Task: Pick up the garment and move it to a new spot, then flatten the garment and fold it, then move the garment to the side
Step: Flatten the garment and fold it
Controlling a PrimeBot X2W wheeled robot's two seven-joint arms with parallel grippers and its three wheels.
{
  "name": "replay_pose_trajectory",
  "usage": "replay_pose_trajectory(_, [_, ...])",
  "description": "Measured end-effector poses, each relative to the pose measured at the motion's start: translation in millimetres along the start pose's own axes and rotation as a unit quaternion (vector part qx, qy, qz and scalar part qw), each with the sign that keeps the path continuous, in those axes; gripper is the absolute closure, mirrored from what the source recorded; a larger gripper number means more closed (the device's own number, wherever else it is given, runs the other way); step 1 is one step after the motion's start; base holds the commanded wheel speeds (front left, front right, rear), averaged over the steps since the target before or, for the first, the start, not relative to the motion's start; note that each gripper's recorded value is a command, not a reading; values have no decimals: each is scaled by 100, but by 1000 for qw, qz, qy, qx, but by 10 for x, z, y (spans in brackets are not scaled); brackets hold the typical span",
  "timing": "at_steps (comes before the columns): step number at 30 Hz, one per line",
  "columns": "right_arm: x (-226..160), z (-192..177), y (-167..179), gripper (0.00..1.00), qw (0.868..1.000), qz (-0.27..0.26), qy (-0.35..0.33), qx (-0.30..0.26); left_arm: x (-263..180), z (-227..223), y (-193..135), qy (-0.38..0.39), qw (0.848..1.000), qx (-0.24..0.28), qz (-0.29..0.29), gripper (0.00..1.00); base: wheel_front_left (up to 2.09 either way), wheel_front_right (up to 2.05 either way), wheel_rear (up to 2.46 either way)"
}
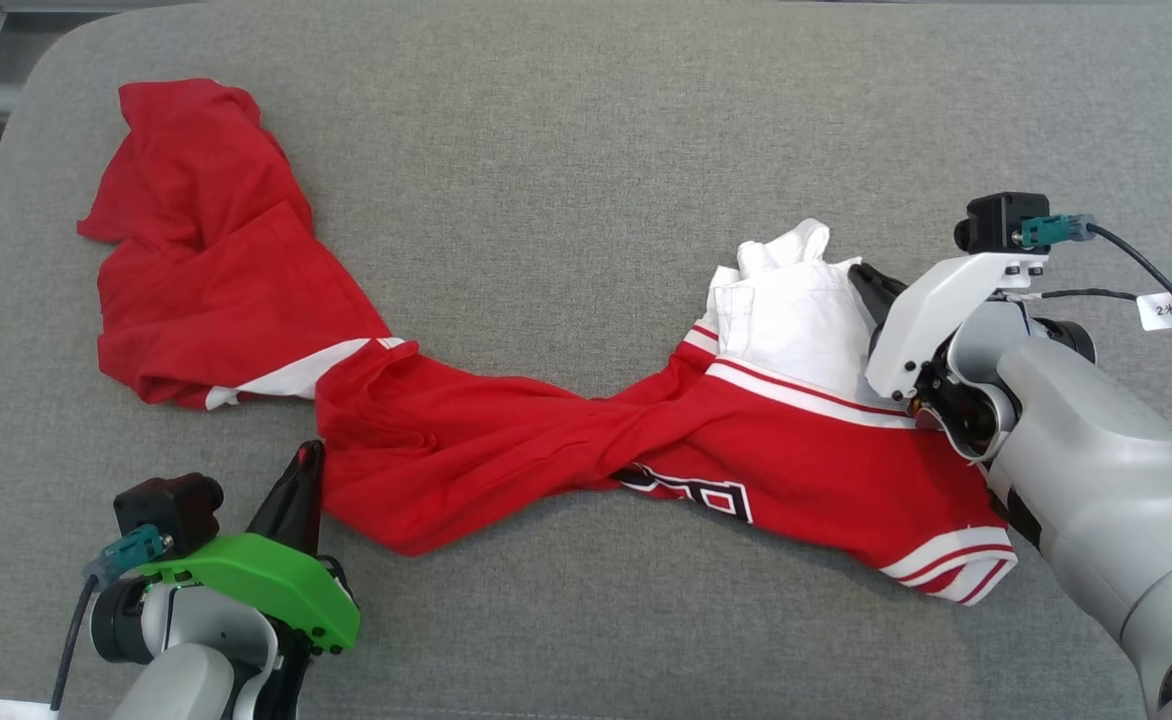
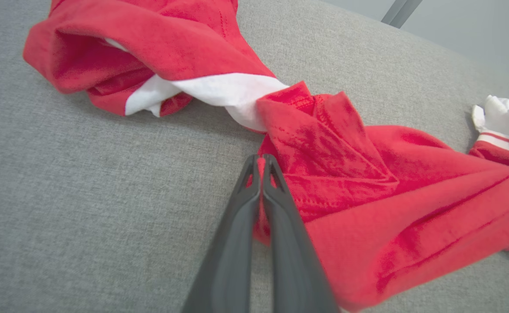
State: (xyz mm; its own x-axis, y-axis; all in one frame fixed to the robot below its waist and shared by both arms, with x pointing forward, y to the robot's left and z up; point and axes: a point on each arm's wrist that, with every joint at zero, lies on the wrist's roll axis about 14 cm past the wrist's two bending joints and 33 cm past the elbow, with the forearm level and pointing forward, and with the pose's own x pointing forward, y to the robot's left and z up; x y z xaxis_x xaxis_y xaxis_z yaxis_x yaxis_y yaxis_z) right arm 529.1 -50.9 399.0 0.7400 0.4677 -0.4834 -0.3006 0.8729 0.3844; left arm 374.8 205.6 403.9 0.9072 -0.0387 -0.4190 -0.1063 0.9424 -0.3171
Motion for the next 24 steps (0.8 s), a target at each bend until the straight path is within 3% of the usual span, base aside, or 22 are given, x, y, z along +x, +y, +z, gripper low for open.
replay_pose_trajectory(12, [-157, 364, -14, 100, 997, 0, -83, -7, -32, 105, -50, -22, 1000, -1, -7, 100, 0, 0, 0])
replay_pose_trajectory(24, [-630, 864, 94, 100, 977, 23, -209, -20, -201, 345, -149, -75, 997, 2, -20, 100, 0, 0, 0])
